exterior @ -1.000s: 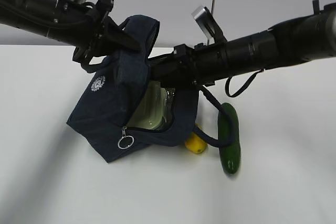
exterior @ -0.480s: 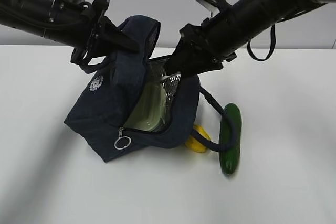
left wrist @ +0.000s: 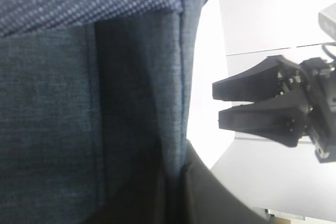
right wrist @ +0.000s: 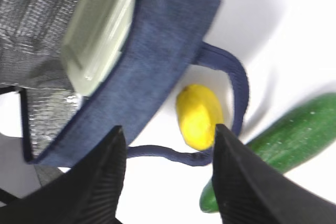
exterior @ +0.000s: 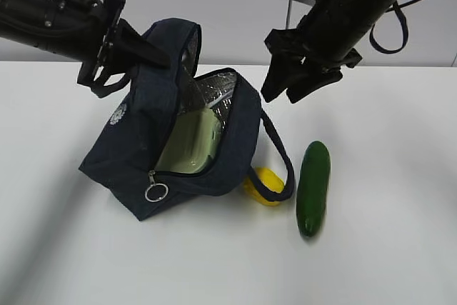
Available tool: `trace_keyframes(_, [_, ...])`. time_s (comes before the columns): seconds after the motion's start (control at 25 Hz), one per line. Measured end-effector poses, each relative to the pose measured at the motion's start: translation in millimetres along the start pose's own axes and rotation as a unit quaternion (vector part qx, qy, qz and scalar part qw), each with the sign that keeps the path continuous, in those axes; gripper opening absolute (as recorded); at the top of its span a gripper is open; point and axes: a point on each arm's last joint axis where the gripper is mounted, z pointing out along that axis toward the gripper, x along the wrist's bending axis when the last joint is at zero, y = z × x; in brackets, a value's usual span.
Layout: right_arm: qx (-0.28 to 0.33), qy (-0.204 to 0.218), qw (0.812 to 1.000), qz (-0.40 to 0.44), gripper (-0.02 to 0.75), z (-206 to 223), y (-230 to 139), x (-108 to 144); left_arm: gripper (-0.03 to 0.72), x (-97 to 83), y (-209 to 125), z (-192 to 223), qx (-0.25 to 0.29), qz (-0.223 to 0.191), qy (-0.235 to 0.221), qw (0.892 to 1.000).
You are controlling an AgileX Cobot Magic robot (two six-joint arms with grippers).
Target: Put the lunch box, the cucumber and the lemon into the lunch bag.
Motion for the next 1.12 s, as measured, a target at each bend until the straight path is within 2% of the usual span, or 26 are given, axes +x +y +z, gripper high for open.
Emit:
trace_keyframes(0.36, [0.011, -0.060, 0.998, 0.029, 0.396, -2.6, -1.6, -9.8, -0.008, 19.2, -0.9, -14.3, 0.025, 0.002, 0.070, 0.997])
trace_keyframes(0.56, [0.014, -0.071, 0.997, 0.029, 0.396, -2.9, -2.1, -11.9, -0.008, 33.1, 1.5, -28.9, 0.025, -0.006, 0.106, 0.994])
trace_keyframes(0.8, [0.014, -0.074, 0.997, 0.027, 0.396, -2.9, -2.2, -12.4, -0.008, 41.4, 3.3, -41.0, 0.023, -0.012, 0.116, 0.993])
trace_keyframes(0.92, [0.014, -0.079, 0.995, 0.058, 0.396, -3.1, -2.6, -13.3, -0.008, 42.9, 2.5, -42.1, 0.028, -0.010, 0.123, 0.992])
trace_keyframes(1.12, [0.016, -0.135, 0.985, 0.104, 0.396, -3.4, -4.4, -19.5, -0.008, 45.3, 1.7, -44.9, 0.037, -0.005, 0.133, 0.990])
